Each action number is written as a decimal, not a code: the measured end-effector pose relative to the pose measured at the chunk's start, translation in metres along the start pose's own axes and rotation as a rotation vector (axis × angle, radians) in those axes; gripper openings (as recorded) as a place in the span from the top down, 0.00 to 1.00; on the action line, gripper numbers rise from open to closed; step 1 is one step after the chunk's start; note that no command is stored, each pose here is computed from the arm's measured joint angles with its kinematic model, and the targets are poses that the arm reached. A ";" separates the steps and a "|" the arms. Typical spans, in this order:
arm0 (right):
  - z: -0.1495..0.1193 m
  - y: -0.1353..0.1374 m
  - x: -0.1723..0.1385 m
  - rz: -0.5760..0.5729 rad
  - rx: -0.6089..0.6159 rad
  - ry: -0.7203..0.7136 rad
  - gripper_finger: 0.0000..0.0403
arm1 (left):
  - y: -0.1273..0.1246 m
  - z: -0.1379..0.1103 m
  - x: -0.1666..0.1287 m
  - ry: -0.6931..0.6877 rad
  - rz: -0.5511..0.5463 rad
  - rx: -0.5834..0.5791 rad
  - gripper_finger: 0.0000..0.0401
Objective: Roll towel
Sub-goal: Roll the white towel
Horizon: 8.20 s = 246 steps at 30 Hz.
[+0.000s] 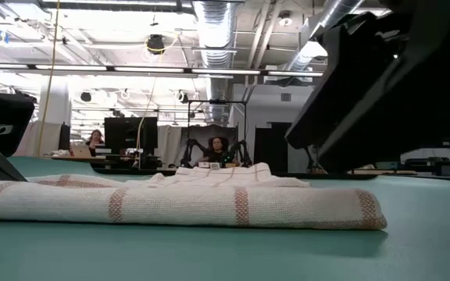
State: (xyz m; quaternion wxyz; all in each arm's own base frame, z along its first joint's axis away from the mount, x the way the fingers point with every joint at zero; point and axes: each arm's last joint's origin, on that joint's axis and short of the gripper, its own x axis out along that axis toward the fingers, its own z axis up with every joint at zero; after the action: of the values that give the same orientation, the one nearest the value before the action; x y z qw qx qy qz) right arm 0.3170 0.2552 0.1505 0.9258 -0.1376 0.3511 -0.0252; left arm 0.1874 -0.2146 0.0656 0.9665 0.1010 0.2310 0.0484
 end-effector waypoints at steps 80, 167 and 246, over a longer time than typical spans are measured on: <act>-0.040 0.006 0.043 -0.061 -0.185 0.236 0.96 | -0.001 -0.002 -0.006 0.035 -0.055 0.042 1.00; 0.015 -0.055 0.011 -0.095 0.608 0.558 0.98 | 0.022 0.026 0.038 0.024 -0.290 0.083 1.00; 0.024 -0.023 -0.021 -0.139 0.110 0.351 0.41 | 0.037 0.048 0.027 0.156 -0.038 0.175 1.00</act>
State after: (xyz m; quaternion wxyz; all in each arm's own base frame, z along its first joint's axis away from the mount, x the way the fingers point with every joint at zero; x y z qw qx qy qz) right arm 0.3179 0.2421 0.1878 0.8525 -0.1043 0.4949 -0.1320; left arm 0.2318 -0.1833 0.1035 0.9339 0.1764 0.3106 0.0176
